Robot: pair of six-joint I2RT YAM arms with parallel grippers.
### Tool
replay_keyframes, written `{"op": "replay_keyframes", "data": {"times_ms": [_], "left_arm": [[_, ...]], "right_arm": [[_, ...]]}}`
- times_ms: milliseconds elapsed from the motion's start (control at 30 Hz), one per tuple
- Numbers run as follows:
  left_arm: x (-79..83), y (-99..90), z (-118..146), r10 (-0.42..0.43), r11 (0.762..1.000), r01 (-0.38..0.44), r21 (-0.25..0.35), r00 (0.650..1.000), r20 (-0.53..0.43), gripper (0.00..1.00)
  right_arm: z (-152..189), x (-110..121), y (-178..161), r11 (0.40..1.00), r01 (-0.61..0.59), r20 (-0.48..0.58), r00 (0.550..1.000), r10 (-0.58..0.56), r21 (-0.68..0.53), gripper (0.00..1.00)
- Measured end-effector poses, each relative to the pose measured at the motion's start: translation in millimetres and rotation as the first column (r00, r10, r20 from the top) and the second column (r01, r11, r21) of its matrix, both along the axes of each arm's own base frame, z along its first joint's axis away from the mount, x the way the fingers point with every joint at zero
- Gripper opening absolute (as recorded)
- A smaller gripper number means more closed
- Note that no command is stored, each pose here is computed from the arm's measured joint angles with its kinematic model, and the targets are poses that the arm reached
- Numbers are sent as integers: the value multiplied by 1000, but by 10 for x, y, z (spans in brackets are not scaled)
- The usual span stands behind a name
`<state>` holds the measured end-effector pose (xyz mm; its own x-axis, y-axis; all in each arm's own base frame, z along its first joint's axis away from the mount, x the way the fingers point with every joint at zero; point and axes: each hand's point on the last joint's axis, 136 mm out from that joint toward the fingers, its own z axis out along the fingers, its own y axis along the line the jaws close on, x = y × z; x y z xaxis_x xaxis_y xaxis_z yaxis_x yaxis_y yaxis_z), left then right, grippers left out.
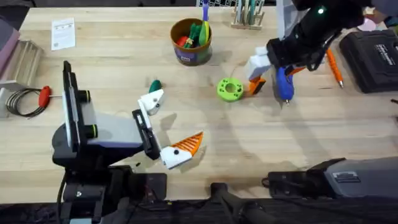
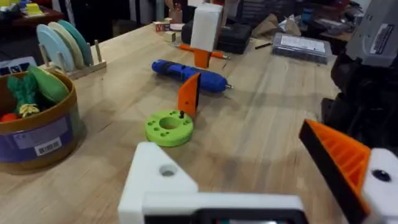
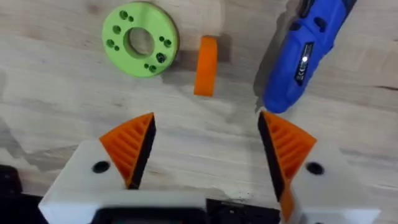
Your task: Pick up the gripper from the table and insert it into the empty holder that is missing its gripper. Then pick up a screw, insert it into the mounting hole, and use the screwdriver to tighten it. Finally, clean up the table by picking up the vegetable and placing it into the bucket.
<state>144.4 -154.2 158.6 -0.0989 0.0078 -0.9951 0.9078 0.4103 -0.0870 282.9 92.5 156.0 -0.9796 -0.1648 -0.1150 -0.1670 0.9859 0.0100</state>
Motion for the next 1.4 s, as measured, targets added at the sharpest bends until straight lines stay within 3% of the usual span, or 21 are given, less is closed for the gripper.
{"op": "replay_keyframes", "data": {"times_ms": [267,533,867,1400], "left_arm": [[0,0,0,0,1000,0,0,1000,0,985],[0,0,0,0,1000,0,0,1000,0,985],[0,0,0,0,1000,0,0,1000,0,985],[0,0,0,0,1000,0,0,1000,0,985]], "right_arm": [[-214,146,0,993,115,27,993,-116,23,986],[-446,142,-49,985,170,3,985,-170,-9,985],[-617,168,-76,986,161,-31,986,-163,-51,978],[-629,184,48,994,113,-38,993,-112,2,915]]}}
